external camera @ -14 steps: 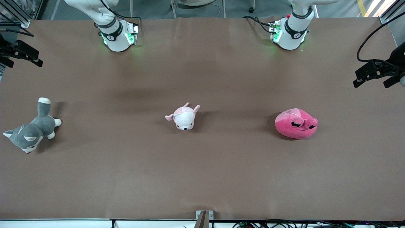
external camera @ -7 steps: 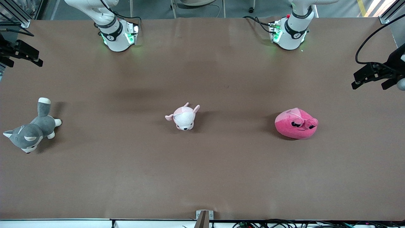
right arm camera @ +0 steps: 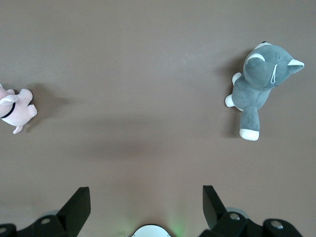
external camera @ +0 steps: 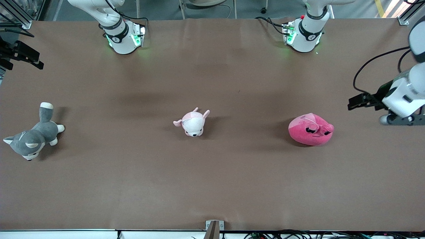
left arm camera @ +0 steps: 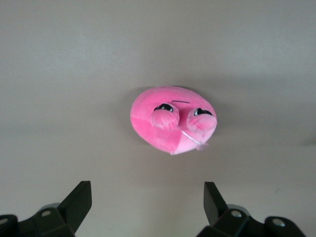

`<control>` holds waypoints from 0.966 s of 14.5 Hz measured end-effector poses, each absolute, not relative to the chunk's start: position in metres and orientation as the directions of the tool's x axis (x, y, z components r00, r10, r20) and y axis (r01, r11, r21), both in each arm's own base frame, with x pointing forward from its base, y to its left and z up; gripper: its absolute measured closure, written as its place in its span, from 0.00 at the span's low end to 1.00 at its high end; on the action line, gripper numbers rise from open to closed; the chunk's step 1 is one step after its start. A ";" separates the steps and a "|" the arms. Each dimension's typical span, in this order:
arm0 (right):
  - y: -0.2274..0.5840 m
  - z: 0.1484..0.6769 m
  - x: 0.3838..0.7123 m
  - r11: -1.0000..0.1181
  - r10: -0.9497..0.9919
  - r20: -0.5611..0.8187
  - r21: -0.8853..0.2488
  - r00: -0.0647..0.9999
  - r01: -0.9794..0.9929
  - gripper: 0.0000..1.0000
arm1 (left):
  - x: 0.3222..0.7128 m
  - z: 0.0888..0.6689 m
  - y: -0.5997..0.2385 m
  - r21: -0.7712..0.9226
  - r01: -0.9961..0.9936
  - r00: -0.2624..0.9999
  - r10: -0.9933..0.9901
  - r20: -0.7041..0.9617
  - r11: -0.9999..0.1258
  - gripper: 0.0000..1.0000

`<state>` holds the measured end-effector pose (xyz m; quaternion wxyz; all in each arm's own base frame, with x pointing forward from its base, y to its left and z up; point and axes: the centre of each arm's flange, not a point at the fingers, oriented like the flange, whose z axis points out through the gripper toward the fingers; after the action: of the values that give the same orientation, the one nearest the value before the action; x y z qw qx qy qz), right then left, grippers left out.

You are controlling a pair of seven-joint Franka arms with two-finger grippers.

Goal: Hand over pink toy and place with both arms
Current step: 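Reach the left gripper to the round pink plush and grasp it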

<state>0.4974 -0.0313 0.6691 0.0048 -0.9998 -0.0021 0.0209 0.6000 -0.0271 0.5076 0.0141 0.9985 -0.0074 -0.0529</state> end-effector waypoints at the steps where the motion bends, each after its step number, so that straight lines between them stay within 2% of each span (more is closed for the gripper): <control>1: -0.032 0.670 0.497 -1.000 0.004 -0.040 -0.010 0.999 0.003 0.00 | 0.603 0.487 -0.028 0.029 -0.012 0.994 -0.015 -0.110 -1.000 0.00; 7: -0.034 0.670 0.499 -1.000 0.000 -0.030 -0.008 1.000 0.000 0.00 | 0.621 0.377 -0.034 0.020 0.037 0.987 0.033 -0.158 -0.999 0.00; 13: -0.040 0.668 0.501 -1.000 -0.011 -0.031 -0.008 0.999 -0.011 0.00 | 0.621 0.349 -0.034 0.039 0.058 0.982 0.050 -0.182 -0.998 0.00; 14: -0.040 0.668 0.501 -1.000 -0.011 -0.031 -0.008 0.999 -0.011 0.00 | 0.620 0.347 -0.034 0.040 0.059 0.981 0.051 -0.185 -0.997 0.04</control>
<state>0.5011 -0.0402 0.6677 0.0039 -0.9999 0.0056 0.0155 0.6205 -0.0344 0.3472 0.0227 0.9951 0.0278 -0.0921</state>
